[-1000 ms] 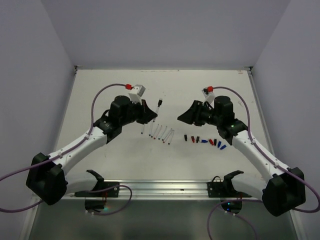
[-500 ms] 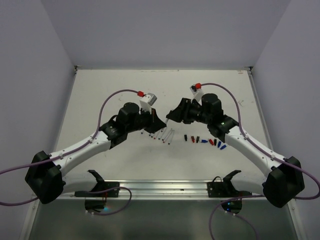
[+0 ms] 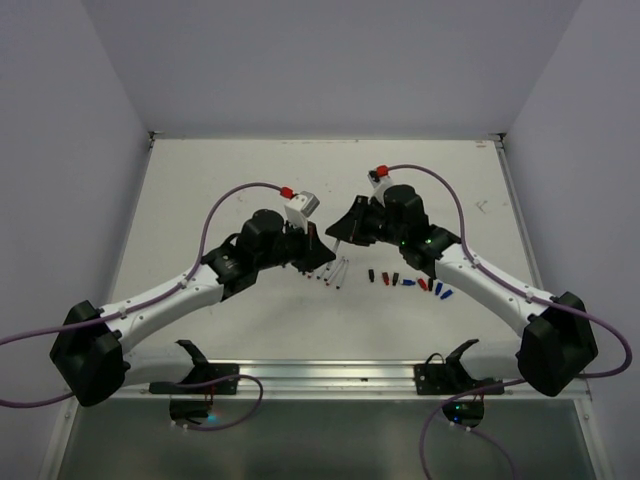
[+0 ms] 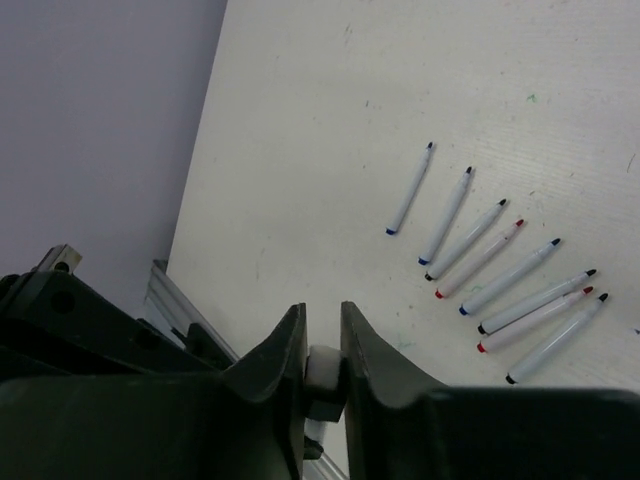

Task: Open the pen caps

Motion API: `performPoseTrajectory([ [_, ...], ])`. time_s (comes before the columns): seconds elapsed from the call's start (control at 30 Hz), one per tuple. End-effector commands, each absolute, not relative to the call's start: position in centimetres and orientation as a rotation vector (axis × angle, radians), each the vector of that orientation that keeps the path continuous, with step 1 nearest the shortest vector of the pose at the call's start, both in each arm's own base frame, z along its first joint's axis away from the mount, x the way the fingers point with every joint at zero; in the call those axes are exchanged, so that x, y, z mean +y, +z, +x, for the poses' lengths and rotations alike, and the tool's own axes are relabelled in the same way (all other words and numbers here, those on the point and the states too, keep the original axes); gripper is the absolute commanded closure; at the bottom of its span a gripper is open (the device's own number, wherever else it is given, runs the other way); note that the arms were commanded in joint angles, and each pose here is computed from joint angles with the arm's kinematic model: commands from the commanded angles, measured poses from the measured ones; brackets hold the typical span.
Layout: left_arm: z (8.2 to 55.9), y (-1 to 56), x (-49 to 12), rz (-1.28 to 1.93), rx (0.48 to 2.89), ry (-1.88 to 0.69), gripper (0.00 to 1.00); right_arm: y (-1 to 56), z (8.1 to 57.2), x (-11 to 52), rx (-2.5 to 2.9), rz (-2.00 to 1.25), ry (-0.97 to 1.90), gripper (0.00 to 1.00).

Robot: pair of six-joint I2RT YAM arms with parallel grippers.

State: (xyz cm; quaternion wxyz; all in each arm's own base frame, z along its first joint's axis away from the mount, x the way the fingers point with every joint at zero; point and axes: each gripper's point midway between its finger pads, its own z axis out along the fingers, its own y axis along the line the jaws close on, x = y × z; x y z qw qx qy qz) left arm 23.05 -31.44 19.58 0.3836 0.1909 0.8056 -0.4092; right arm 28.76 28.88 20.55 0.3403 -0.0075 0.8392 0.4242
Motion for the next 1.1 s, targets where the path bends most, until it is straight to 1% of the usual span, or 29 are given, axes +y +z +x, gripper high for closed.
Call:
performPoseTrajectory([
  [0.0,23.0,22.2,-32.1,0.511,1.952,-1.078,1.0,22.7,30.1,29.6,2.107,-0.015,1.075,1.0],
  [0.1,22.9,22.2,-32.2,0.521,1.957,-1.074,1.0,22.4,29.8,29.5,2.115,-0.004,1.045,1.0],
  [0.13,23.1,22.0,-32.0,0.519,1.967,-1.054,0.9,22.2,29.8,29.3,2.121,0.005,1.029,1.0],
  [0.17,23.5,21.5,-31.6,0.497,1.99,-1.015,0.61,22.2,29.8,29.1,2.121,0.011,1.024,1.0],
  [0.2,23.6,21.4,-31.4,0.489,1.99,-1.002,0.52,22.4,29.7,29.1,2.118,0.016,1.024,1.0],
  [0.27,23.6,21.0,-31.1,0.48,1.995,-0.985,0.38,22.9,29.3,29.0,2.105,0.027,1.045,1.0],
  [0.4,23.3,21.1,-31.4,0.484,1.989,-1.014,0.37,24.0,28.9,29.5,2.084,0.042,1.115,1.0],
  [0.53,23.4,21.5,-31.9,0.489,1.979,-1.018,0.41,24.4,28.9,30.0,2.088,0.072,1.164,1.0],
  [0.6,23.5,21.6,-32.2,0.489,1.977,-1.018,0.46,24.8,28.7,30.4,2.074,0.075,1.205,1.0],
  [0.63,23.5,21.6,-32.3,0.496,1.974,-1.028,0.63,25.0,28.7,30.5,2.065,0.071,1.217,1.0],
  [0.7,23.4,22.1,-32.9,0.515,1.961,-1.053,0.86,25.3,28.4,30.6,2.051,0.06,1.236,1.0],
  [0.73,22.8,22.5,-33.4,0.555,1.946,-1.103,1.0,25.5,28.2,30.6,2.027,0.033,1.243,1.0],
  [0.8,21.5,23.8,-34.1,0.61,1.89,-1.196,1.0,26.5,27.7,30.2,1.974,0.001,1.257,1.0],
  [0.9,18.0,27.6,-34.7,0.72,1.691,-1.428,1.0,27.5,27.3,29.8,1.882,-0.057,1.289,1.0],
  [0.93,16.3,30.0,-34.8,0.793,1.55,-1.519,1.0,28.5,26.3,30.4,1.838,-0.146,1.347,1.0],
  [1.0,13.7,32.3,-34.0,0.841,1.421,-1.641,1.0,30.0,25.1,30.6,1.757,-0.238,1.404,1.0],
  [1.03,12.0,34.4,-33.3,0.903,1.271,-1.688,1.0,31.2,23.8,30.9,1.663,-0.335,1.47,1.0],
  [1.07,11.2,35.3,-32.8,0.921,1.212,-1.712,1.0,32.0,23.2,30.8,1.618,-0.372,1.488,1.0],
])
